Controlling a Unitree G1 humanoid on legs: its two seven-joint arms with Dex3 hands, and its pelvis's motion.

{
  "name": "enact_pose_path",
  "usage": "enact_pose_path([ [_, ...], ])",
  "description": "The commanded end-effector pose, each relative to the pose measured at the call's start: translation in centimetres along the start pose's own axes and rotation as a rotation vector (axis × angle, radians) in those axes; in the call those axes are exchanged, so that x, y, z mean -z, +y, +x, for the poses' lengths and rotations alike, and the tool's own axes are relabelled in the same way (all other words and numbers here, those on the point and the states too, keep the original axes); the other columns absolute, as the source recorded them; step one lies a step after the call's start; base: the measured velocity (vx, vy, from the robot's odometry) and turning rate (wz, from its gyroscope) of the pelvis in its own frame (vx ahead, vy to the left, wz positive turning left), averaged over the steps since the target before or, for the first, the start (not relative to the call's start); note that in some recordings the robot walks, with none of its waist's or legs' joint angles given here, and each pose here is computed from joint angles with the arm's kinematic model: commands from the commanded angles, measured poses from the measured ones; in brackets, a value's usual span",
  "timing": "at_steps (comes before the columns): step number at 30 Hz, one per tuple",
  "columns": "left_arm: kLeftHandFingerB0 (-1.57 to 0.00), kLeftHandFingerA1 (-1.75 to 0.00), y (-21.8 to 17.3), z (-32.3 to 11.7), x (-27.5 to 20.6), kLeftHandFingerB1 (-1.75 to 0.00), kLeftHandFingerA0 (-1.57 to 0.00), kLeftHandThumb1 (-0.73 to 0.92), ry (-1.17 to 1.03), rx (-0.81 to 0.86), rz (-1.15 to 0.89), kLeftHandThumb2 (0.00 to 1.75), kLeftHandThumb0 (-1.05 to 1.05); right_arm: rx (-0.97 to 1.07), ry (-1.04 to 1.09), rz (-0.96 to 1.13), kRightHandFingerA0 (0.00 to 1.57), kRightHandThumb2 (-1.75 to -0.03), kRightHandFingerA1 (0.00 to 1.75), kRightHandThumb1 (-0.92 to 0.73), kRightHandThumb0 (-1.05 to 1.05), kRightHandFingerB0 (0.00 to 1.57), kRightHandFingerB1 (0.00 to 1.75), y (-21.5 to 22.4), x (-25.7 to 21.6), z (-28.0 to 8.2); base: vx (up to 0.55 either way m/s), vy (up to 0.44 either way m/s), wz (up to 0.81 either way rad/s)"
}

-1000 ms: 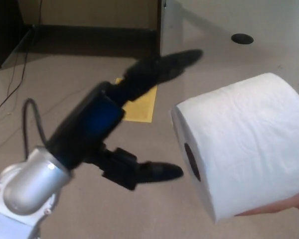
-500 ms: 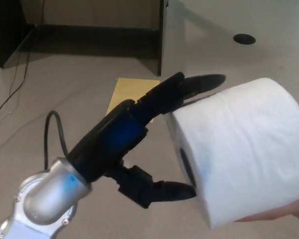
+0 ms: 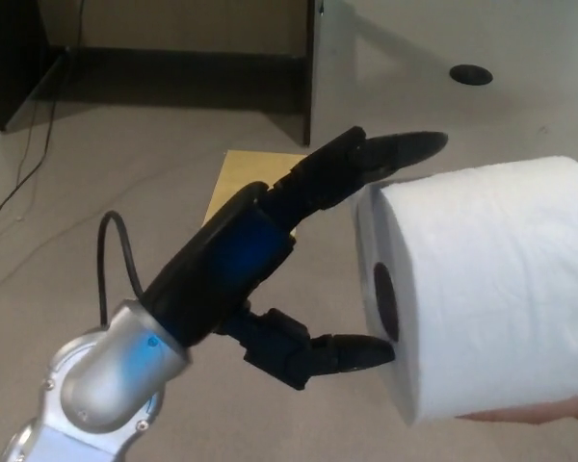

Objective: A person is holding a toilet paper roll and the robot extends its left hand to grab the roll by inserting its thumb into the gap in the middle and brings its hand down by its side. Then it extends its arm again to hand the toilet paper roll back to the person.

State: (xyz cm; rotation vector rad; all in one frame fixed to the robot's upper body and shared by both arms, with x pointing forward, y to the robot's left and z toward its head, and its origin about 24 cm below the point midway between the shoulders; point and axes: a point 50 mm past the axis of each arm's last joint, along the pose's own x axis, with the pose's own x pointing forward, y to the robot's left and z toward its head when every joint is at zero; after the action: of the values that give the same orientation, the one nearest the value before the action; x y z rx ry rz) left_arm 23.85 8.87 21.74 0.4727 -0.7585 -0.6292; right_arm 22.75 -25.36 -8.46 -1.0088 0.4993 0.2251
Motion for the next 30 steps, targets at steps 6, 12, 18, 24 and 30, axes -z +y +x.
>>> enact_pose_path([
  [6,-0.31,-0.33,2.1,-0.1,-0.7,-0.31,-0.30,0.44,-0.009,-0.015,0.061,0.53,-0.38,0.009,-0.010,-0.001,0.51,-0.60,0.46,-0.71,-0.39,0.48,0.40,-0.6,-0.7,0.5,0.00,0.000,0.00],
  [12,-0.31,-0.40,3.3,-0.2,-0.6,-0.37,-0.30,0.42,-0.035,-0.032,0.072,0.62,-0.39,0.007,-0.007,0.016,0.52,-0.60,0.47,-0.70,-0.38,0.48,0.40,-0.4,-0.5,0.4,0.00,0.000,0.00],
  [18,-0.33,-0.39,4.1,-0.2,-0.6,-0.36,-0.32,0.40,-0.021,-0.039,0.103,0.59,-0.38,-0.007,0.001,0.006,0.50,-0.60,0.47,-0.71,-0.39,0.47,0.40,-0.2,-0.4,0.3,0.00,0.000,0.00],
  [24,-0.32,-0.39,2.9,-0.3,-0.5,-0.36,-0.31,0.40,-0.021,-0.020,0.066,0.59,-0.41,-0.006,0.007,0.014,0.51,-0.60,0.46,-0.70,-0.40,0.47,0.39,0.0,-0.2,0.2,0.00,0.000,0.00],
  [30,-0.34,-0.34,2.2,0.0,-0.5,-0.32,-0.33,0.44,-0.011,-0.010,0.065,0.54,-0.39,0.003,0.003,0.041,0.51,-0.60,0.47,-0.70,-0.38,0.48,0.40,-0.2,-0.3,0.2,0.00,0.000,0.00],
])
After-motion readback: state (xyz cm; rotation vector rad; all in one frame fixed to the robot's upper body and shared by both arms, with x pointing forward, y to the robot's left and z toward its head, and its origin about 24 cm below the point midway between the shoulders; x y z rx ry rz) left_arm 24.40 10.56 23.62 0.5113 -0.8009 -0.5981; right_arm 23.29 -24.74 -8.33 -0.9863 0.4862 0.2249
